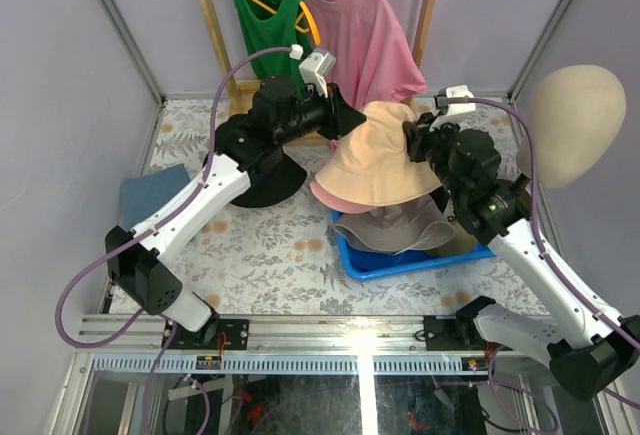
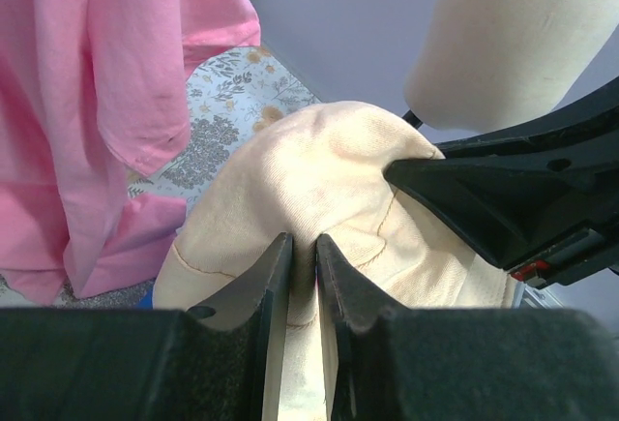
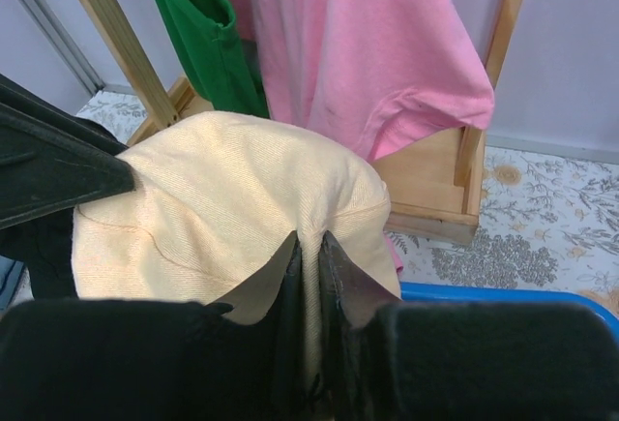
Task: Stack the hats
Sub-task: Pick up the hat from the bin.
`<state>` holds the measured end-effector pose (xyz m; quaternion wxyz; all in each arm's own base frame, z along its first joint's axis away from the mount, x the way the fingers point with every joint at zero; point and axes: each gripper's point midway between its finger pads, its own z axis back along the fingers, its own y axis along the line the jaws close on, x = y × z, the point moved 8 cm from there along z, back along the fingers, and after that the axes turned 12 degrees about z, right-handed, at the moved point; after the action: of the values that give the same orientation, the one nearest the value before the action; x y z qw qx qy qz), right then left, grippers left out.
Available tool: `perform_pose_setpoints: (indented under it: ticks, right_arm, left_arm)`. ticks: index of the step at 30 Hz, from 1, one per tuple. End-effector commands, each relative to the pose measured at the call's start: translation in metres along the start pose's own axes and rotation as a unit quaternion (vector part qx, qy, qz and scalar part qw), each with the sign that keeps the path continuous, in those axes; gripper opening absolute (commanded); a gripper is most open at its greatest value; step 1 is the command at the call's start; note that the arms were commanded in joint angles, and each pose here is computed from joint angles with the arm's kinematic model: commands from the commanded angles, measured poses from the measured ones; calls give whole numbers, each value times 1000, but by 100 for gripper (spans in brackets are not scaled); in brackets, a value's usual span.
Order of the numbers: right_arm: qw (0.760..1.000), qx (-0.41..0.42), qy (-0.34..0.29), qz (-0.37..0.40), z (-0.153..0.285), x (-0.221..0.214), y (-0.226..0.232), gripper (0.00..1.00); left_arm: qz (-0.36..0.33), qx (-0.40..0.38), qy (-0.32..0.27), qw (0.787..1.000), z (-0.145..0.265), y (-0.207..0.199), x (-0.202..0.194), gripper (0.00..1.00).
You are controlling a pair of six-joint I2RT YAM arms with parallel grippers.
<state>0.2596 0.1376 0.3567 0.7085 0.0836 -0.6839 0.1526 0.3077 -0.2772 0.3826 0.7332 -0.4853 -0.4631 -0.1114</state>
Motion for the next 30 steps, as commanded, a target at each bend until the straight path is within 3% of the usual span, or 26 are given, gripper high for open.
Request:
perform_pose_setpoints:
  ticks: [1,30]
  right_arm:
    - [997,-15,-70,-3,4,30,-6,17]
    - [987,-16,-157,5,-32,73,-3,17]
  left_arm:
    - [-37,-29,-48,998,4,-21,22,15]
    - [-73,1,-166,983,23,-29,52,11]
